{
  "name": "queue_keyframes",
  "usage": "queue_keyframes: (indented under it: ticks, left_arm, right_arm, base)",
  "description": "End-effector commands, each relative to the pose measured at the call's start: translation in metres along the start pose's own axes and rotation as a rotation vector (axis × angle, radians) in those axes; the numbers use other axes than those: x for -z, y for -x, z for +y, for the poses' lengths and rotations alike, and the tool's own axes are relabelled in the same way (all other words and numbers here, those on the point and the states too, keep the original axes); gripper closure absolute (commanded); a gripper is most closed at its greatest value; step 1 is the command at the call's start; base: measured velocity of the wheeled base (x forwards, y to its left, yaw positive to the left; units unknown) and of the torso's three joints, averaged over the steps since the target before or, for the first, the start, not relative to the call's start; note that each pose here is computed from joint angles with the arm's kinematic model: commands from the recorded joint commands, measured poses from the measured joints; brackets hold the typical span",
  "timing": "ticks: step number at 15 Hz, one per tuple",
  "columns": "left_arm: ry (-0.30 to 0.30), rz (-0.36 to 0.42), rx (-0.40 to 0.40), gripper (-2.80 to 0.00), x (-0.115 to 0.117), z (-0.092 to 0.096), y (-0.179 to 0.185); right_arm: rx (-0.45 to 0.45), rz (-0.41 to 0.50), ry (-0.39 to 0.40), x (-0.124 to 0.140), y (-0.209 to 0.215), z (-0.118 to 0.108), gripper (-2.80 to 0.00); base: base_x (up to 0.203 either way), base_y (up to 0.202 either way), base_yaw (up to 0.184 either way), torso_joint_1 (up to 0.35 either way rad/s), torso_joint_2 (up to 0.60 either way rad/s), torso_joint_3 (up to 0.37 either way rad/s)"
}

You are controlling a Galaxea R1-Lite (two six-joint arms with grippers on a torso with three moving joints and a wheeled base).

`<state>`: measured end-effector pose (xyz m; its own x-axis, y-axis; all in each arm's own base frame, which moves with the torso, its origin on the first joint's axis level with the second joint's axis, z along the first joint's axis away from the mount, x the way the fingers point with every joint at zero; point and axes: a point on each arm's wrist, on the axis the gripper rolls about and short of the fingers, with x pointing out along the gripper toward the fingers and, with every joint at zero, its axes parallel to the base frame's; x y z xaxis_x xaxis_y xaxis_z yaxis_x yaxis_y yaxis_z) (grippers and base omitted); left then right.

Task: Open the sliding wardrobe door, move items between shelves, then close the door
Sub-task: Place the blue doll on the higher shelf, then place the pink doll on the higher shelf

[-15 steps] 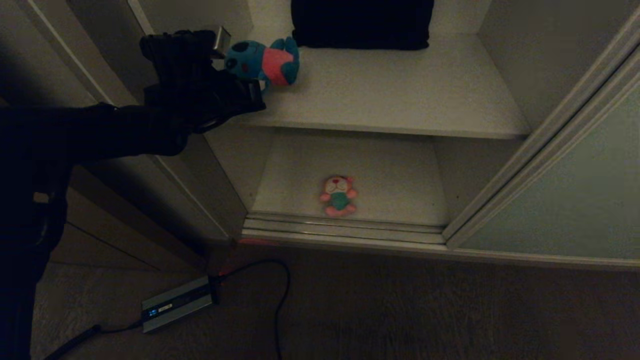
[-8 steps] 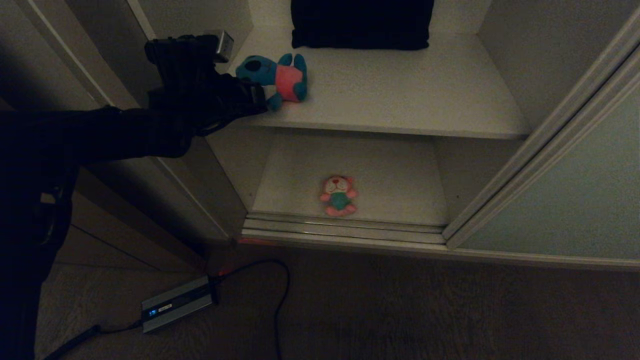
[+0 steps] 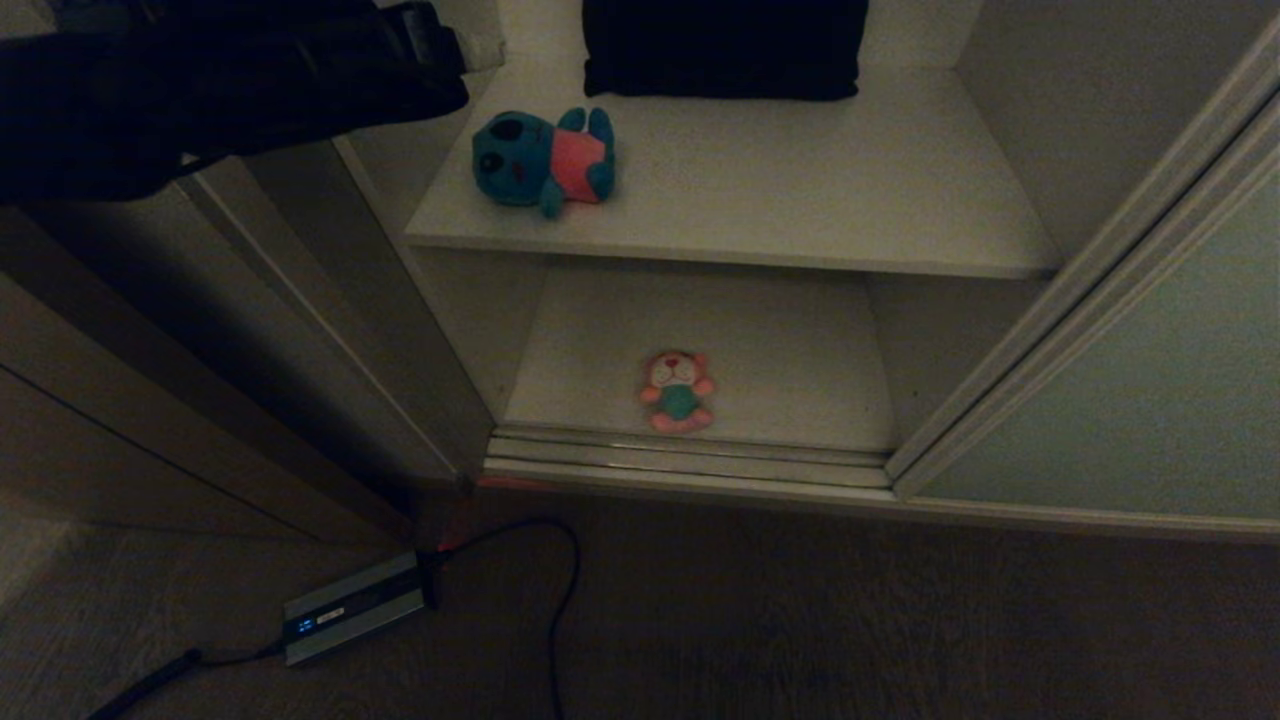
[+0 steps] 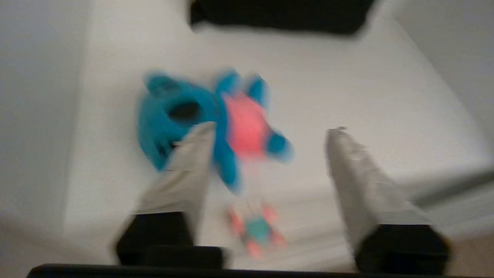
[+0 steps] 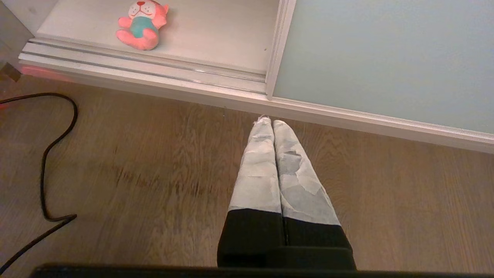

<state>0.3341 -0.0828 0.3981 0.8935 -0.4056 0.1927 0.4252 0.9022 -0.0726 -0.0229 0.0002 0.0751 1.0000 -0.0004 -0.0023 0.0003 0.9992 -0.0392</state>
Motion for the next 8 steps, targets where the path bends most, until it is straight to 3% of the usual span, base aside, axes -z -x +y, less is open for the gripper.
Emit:
queue_keyframes:
  ticks: [1, 3, 6, 8]
  left_arm:
    - [0.013, 0.029, 0.029, 0.00, -0.034, -0.026, 0.069]
    - [0.033, 0.169, 0.033, 0.00, -0.023, -0.036, 0.114]
    - [0.074, 0.399, 0.040, 0.00, 0.013, -0.044, 0.179]
    - [0.096, 0.495, 0.050, 0.00, 0.038, -0.048, 0.220]
  right_arm:
    - [-0.001, 0.004, 0.001, 0.001, 0.000, 0.000, 0.00]
    - [-0.001, 0.004, 0.001, 0.001, 0.000, 0.000, 0.00]
    - [-0.001, 0.004, 0.001, 0.001, 0.000, 0.000, 0.00]
    - [-0.001, 0.004, 0.001, 0.001, 0.000, 0.000, 0.00]
  base:
    - [0.000, 0.000, 0.000, 0.000, 0.00, 0.000]
    - [0.000, 0.000, 0.000, 0.000, 0.00, 0.000]
    - [0.000, 0.000, 0.000, 0.000, 0.00, 0.000]
    - [0.000, 0.000, 0.000, 0.000, 0.00, 0.000]
